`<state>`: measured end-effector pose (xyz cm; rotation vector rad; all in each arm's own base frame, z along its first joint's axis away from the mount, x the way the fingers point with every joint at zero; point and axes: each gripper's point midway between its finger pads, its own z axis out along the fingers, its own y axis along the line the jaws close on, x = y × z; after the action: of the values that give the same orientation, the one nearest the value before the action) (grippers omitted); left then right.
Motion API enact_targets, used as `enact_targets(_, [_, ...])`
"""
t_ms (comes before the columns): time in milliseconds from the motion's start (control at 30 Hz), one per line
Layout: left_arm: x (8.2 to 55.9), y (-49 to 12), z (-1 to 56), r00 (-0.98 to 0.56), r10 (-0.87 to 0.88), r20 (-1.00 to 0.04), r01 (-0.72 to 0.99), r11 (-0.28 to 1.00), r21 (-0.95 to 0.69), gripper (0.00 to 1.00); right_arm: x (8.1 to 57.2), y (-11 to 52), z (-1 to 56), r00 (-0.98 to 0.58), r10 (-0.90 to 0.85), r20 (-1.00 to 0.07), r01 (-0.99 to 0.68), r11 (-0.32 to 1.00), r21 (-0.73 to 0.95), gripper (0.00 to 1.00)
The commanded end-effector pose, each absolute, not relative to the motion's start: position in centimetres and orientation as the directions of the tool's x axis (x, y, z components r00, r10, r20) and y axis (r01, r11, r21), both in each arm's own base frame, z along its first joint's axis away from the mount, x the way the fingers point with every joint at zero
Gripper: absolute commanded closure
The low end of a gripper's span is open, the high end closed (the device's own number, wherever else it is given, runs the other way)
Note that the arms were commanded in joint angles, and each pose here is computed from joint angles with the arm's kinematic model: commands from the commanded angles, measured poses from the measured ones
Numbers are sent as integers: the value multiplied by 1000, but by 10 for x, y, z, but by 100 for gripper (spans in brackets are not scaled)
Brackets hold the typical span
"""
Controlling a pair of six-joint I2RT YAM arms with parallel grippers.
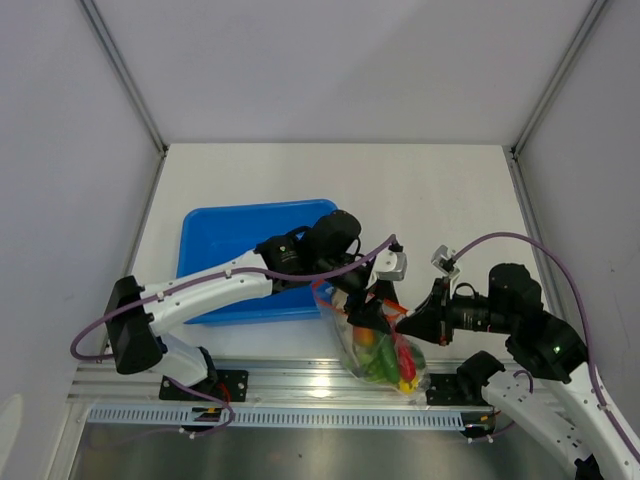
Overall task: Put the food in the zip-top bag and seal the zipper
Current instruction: Adjust the zipper food storage bag at the center of the board, then zip the zipper food storage bag at the center of the board.
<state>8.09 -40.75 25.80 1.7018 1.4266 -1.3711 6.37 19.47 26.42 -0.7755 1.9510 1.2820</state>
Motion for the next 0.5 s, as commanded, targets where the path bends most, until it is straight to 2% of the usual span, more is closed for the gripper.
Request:
enact_targets(0, [75, -403, 270, -67, 380, -923, 908, -361, -214, 36, 62, 197, 294, -515, -98, -851, -833, 290, 471, 100])
enact_targets(33, [76, -402, 270, -70, 378, -923, 910, -356, -215, 39, 63, 197, 294, -516, -101, -850, -833, 288, 472, 100])
enact_targets(67, [78, -401, 267, -75, 378, -923, 910, -352, -218, 50, 64, 197, 295, -514, -99, -852, -834, 292, 469, 100])
enact_targets(100, [77, -399, 267, -84, 377, -922, 911, -347, -225, 55, 64, 197, 294, -520, -102, -848, -829, 297, 473, 100])
enact_targets(133, [79, -399, 268, -89, 372, -924, 913, -340, -225, 69, 68, 197, 293, -524, -98, -846, -822, 317, 472, 100])
enact_targets(200, [83, -396, 267, -111, 379, -919, 921, -308, -238, 81, 73, 196, 288, -544, -96, -834, -803, 349, 484, 81])
enact_targets(233, [84, -394, 264, -120, 385, -915, 924, -293, -245, 92, 75, 196, 287, -551, -93, -829, -795, 361, 488, 72])
enact_targets(267, [86, -394, 265, -122, 380, -917, 929, -282, -240, 97, 76, 196, 285, -559, -89, -825, -787, 371, 493, 63])
enact_targets(467, [87, -383, 267, -165, 349, -922, 946, -208, -248, 99, 84, 192, 276, -577, -27, -816, -746, 424, 514, 57])
